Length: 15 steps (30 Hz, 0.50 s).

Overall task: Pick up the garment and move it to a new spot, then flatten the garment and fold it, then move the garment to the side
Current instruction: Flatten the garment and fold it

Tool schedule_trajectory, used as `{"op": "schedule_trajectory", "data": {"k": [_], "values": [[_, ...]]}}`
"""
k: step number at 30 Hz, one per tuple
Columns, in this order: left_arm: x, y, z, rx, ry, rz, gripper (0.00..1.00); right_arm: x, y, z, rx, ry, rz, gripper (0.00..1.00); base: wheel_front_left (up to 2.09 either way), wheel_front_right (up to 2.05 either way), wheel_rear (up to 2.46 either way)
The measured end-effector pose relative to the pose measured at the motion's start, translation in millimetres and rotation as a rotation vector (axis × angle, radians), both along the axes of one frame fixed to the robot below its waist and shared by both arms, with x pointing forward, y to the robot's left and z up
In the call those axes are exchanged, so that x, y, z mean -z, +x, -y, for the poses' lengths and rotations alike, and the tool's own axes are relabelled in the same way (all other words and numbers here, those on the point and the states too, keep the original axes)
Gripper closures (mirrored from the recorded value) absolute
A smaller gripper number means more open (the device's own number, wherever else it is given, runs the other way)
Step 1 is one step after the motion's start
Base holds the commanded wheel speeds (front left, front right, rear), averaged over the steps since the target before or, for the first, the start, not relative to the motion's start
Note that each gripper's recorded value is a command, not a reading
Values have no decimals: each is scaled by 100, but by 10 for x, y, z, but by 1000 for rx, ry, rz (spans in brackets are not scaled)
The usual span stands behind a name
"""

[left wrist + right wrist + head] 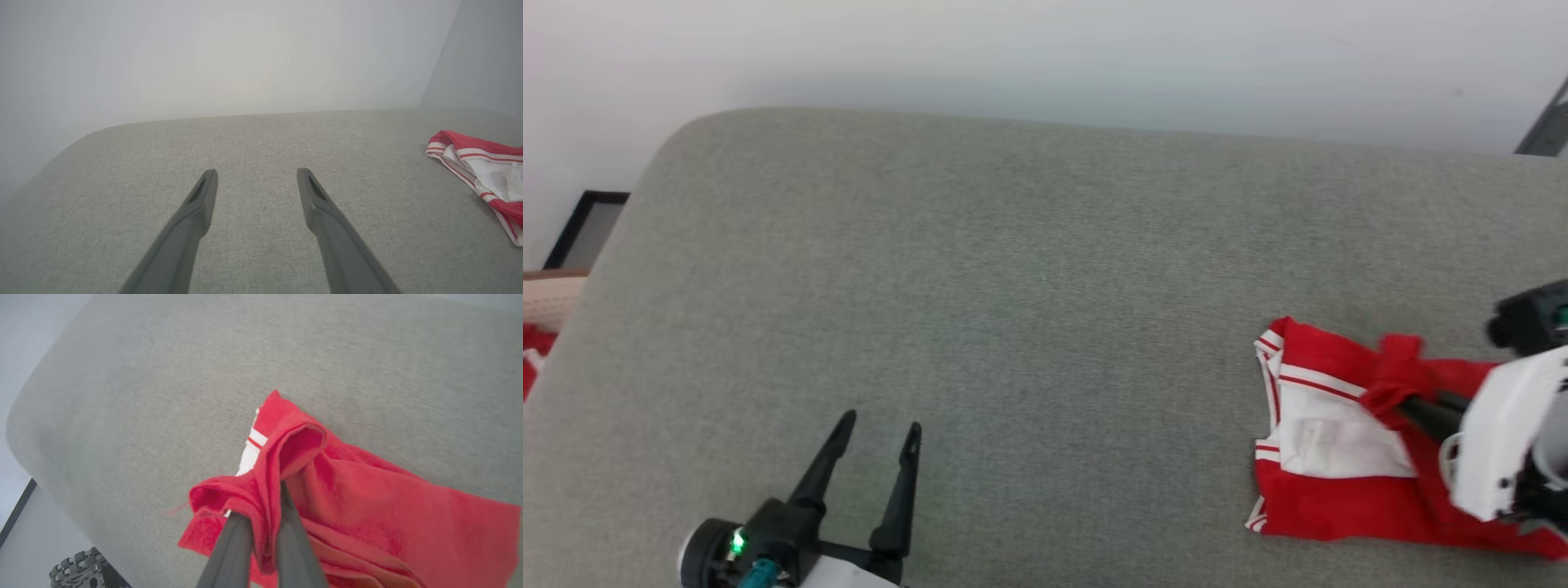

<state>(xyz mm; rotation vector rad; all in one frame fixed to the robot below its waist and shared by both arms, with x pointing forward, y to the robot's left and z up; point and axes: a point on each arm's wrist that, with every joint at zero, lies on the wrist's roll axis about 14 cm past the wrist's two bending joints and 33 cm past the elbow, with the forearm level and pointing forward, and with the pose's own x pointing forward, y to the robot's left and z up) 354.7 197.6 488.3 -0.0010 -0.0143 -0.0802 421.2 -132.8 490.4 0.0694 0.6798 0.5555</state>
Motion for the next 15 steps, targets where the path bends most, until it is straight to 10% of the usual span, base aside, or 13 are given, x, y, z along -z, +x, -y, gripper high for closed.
{"op": "schedule_trajectory", "data": {"k": [15], "values": [[28, -100, -100, -63, -37, -12, 0, 145, 188, -728, -165, -28, 2, 100, 0, 0, 0]]}}
